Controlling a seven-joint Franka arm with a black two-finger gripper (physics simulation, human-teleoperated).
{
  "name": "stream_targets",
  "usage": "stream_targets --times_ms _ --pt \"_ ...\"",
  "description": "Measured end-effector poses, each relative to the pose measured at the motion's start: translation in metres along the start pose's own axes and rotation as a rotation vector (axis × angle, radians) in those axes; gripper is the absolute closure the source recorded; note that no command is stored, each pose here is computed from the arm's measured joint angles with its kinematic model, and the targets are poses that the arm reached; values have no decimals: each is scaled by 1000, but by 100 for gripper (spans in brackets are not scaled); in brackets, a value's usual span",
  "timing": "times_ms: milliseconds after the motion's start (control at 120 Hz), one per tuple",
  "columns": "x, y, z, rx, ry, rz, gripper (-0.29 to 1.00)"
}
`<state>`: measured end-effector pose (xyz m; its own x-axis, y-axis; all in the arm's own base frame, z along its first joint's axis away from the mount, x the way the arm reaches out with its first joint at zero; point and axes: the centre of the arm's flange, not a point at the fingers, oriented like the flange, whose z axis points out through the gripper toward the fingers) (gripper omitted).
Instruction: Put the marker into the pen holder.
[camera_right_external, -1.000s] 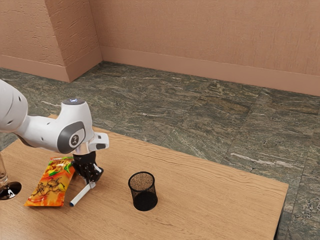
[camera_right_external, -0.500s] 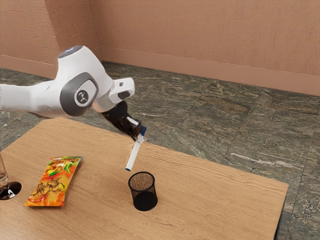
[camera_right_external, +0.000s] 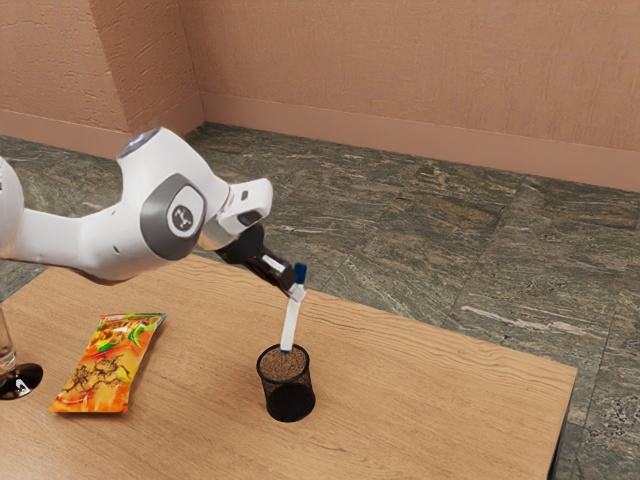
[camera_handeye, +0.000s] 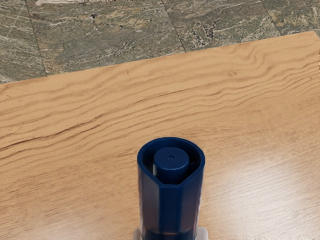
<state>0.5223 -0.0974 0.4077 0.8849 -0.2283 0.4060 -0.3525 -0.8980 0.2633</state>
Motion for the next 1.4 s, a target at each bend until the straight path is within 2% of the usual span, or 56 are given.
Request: stream_targets --times_ms 525,883,1075,1200,1250,1308,1400 --pt "-17 -9 25 33 -6 152 79" --pt "-32 6 36 21 -14 223 78" --pt "-34 20 43 2 -22 275 38" --pt "-29 19 39 4 -10 297 21" --pt "-8 22 24 6 28 321 17" --pt "42 35 -17 28 68 419 13" --pt "116 51 -119 102 -1 537 8"
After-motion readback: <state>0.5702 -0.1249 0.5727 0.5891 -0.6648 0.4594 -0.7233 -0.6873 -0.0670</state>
